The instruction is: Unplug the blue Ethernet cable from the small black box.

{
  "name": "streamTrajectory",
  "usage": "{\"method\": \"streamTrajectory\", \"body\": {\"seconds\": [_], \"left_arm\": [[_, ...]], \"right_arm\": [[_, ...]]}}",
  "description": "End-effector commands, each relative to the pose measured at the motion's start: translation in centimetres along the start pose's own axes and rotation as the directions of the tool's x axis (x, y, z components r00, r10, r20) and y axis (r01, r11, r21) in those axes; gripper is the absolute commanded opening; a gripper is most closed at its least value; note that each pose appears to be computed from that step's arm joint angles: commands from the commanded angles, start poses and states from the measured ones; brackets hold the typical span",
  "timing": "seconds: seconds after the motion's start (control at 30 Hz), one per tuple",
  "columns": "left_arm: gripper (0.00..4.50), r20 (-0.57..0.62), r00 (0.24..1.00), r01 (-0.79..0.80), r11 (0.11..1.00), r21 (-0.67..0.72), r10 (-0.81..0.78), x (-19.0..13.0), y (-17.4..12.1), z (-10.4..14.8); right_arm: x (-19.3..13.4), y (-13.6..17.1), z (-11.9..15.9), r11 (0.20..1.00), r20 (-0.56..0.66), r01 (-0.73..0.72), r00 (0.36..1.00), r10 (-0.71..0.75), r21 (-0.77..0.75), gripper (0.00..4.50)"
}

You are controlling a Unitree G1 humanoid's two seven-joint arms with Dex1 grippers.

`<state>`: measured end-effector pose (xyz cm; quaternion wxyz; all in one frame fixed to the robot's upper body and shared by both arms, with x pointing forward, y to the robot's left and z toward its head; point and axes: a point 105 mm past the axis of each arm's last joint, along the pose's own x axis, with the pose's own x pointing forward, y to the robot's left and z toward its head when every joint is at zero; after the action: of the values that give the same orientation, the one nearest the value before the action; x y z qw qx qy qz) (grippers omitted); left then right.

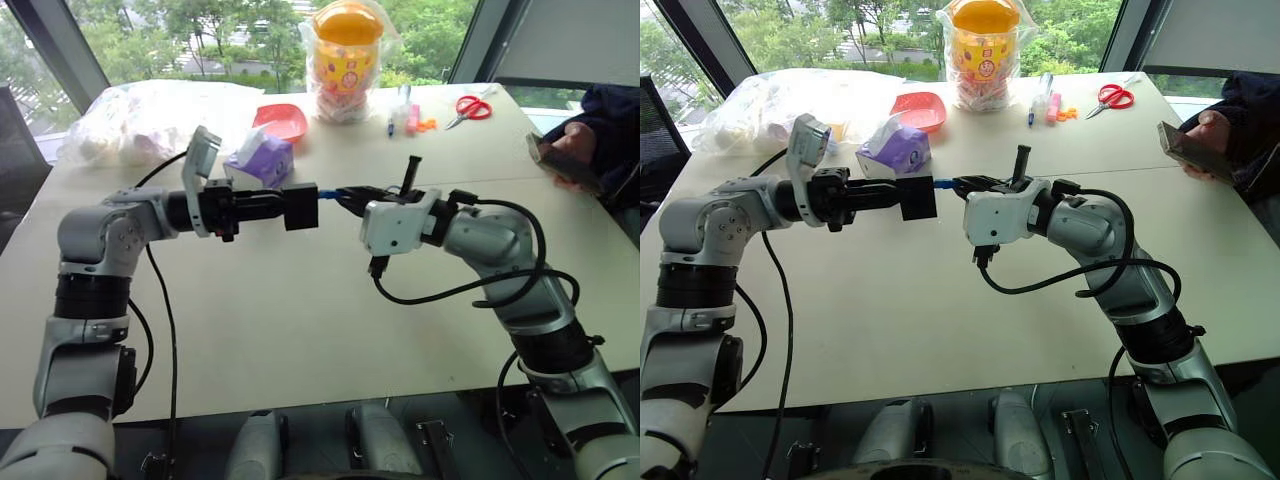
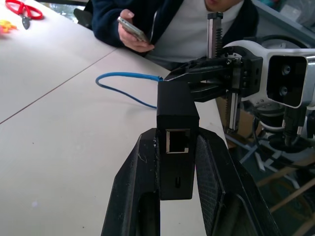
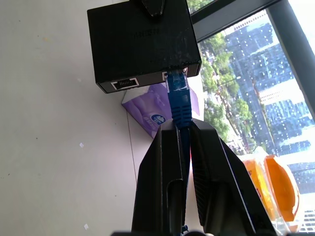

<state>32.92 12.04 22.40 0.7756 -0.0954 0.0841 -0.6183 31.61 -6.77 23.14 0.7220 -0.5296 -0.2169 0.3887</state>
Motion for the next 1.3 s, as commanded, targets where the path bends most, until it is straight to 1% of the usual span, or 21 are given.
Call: {"method": "streamTrajectory", "body": {"seconds": [0.03,0.1,0.17,0.2,0.33,0.37,0.4,0.43,0.47,0.5,0.53,0.57,0.63,0.8,0.93,1.07,1.2,1.3], "left_arm": [[0.40,-0.002,0.999,0.040,0.999,0.025,-0.040,0.6,-1.0,0.4],[0.40,-0.021,0.999,0.038,0.999,0.029,-0.037,0.5,-0.9,0.1],[0.40,-0.032,0.999,0.038,0.999,0.029,-0.037,0.4,-0.9,0.0],[0.40,-0.037,0.999,0.039,0.999,0.030,-0.038,0.4,-0.9,0.0],[0.40,-0.076,0.995,0.062,0.997,0.055,-0.057,0.1,-1.1,-0.3],[0.40,-0.083,0.995,0.068,0.996,0.061,-0.062,0.0,-1.2,-0.3],[0.40,-0.092,0.993,0.079,0.994,0.070,-0.072,-0.1,-1.4,-0.3],[0.40,-0.098,0.992,0.087,0.993,0.076,-0.080,-0.2,-1.5,-0.3],[0.40,-0.108,0.990,0.105,0.990,0.090,-0.095,-0.4,-1.7,-0.1],[0.40,-0.115,0.987,0.126,0.986,0.108,-0.114,-0.6,-2.1,0.2],[0.40,-0.118,0.984,0.148,0.981,0.127,-0.133,-0.8,-2.5,0.5],[0.40,-0.120,0.982,0.161,0.977,0.139,-0.145,-0.9,-2.7,0.8],[0.40,-0.122,0.981,0.168,0.975,0.145,-0.151,-0.9,-2.9,1.0],[0.40,-0.123,0.980,0.171,0.974,0.150,-0.154,-0.9,-3.0,1.0],[0.40,-0.109,0.980,0.179,0.972,0.152,-0.164,-0.8,-3.2,1.3],[0.40,-0.105,0.979,0.187,0.971,0.150,-0.172,-0.8,-3.5,1.4],[0.40,-0.100,0.980,0.188,0.971,0.148,-0.174,-0.9,-3.6,1.4],[0.40,-0.091,0.981,0.184,0.972,0.145,-0.172,-0.9,-3.7,1.6]], "right_arm": [[-0.1,-0.9,2.8,0.998,0.098,0.024,0.995,-0.019,-0.054,0.00],[-0.2,-0.7,2.8,1.000,0.100,0.007,0.995,-0.004,-0.028,0.00],[-0.3,-0.9,2.6,1.000,0.098,-0.001,0.995,0.000,0.006,0.78],[-0.3,-0.9,2.5,1.000,0.092,-0.009,0.996,0.007,0.024,1.01],[-1.2,-1.0,1.9,0.978,0.089,-0.118,0.991,0.104,0.173,3.05],[-1.5,-1.1,1.7,0.966,0.091,-0.144,0.988,0.127,0.213,3.49],[-2.0,-1.3,1.5,0.931,0.110,-0.186,0.981,0.159,0.315,3.49],[-2.5,-1.4,1.5,0.897,0.131,-0.219,0.974,0.182,0.383,3.49],[-3.5,-1.3,1.3,0.769,0.196,-0.313,0.950,0.244,0.558,3.49],[-4.2,-1.5,1.5,0.618,0.297,-0.399,0.917,0.266,0.677,3.49],[-4.6,-2.0,1.3,0.463,0.380,-0.449,0.893,0.240,0.764,3.49],[-4.8,-2.4,1.3,0.360,0.435,-0.483,0.875,0.212,0.798,3.49],[-4.7,-2.5,1.2,0.270,0.459,-0.498,0.866,0.197,0.824,3.49],[-4.2,-2.3,2.8,0.155,0.529,-0.555,0.829,0.179,0.817,3.49],[-3.1,-1.5,2.9,0.090,0.537,-0.556,0.826,0.173,0.826,3.49],[-1.7,-1.3,2.2,0.064,0.514,-0.526,0.846,0.146,0.848,3.49],[-1.5,-0.9,1.9,0.072,0.499,-0.515,0.851,0.164,0.854,3.49],[-1.4,-0.4,1.5,0.061,0.489,-0.506,0.854,0.180,0.861,3.49]]}}
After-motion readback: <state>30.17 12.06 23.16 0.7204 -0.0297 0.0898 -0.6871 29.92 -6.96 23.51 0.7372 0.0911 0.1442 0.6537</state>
